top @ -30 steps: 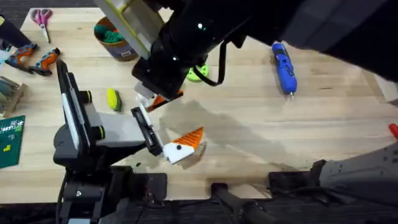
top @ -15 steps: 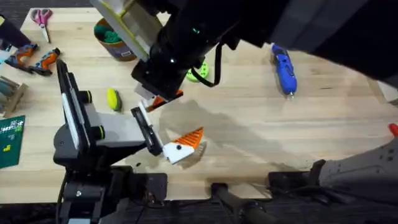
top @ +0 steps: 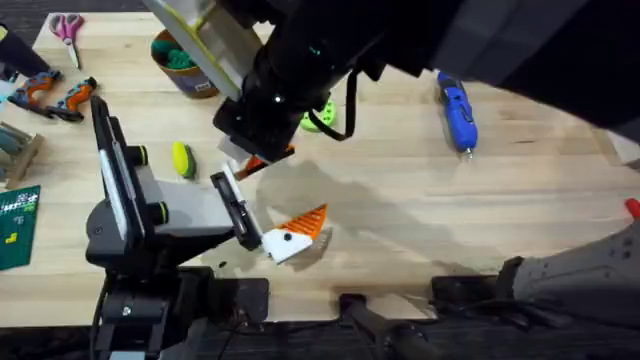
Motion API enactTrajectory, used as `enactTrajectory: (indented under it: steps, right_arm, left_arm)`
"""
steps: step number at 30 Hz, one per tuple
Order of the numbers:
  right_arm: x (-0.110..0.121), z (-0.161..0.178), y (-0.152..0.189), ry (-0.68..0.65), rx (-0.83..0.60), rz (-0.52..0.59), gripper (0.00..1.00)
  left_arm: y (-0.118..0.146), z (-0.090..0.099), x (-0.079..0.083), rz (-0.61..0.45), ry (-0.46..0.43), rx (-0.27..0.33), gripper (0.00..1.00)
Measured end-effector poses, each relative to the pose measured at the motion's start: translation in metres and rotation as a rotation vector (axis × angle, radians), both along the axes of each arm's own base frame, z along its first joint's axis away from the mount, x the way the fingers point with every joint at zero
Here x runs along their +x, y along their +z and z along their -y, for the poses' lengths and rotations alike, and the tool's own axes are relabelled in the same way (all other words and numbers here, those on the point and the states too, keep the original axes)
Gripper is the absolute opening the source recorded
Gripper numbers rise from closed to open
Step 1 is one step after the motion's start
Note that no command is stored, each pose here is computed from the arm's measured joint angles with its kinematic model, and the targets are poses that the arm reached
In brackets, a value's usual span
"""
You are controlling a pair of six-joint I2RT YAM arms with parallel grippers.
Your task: Pick up the gripper from the table and insert it into the empty holder that is missing its gripper. Then pick up a screw, insert it into the mounting hole, and use the screwdriver to tighten it. Finally, clean up the table by picking up the vegetable and placing it into the bucket.
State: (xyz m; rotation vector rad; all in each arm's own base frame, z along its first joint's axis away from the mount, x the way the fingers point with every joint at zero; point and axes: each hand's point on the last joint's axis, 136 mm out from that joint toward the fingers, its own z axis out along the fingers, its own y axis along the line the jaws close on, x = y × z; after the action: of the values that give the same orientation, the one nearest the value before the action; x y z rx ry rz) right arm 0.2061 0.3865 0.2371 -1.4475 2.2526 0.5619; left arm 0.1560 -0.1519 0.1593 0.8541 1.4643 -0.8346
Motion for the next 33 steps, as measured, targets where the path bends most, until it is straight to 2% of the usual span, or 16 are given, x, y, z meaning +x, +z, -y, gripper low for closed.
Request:
enactTrajectory:
  steps: [33]
  right_arm:
    - [0.0034,-0.0054,-0.0024,-0.011,0.010,-0.002,0.006]
  left_arm:
    - [0.0000,0.0000,0.0000,0.000,0.000,0.000,0.986]
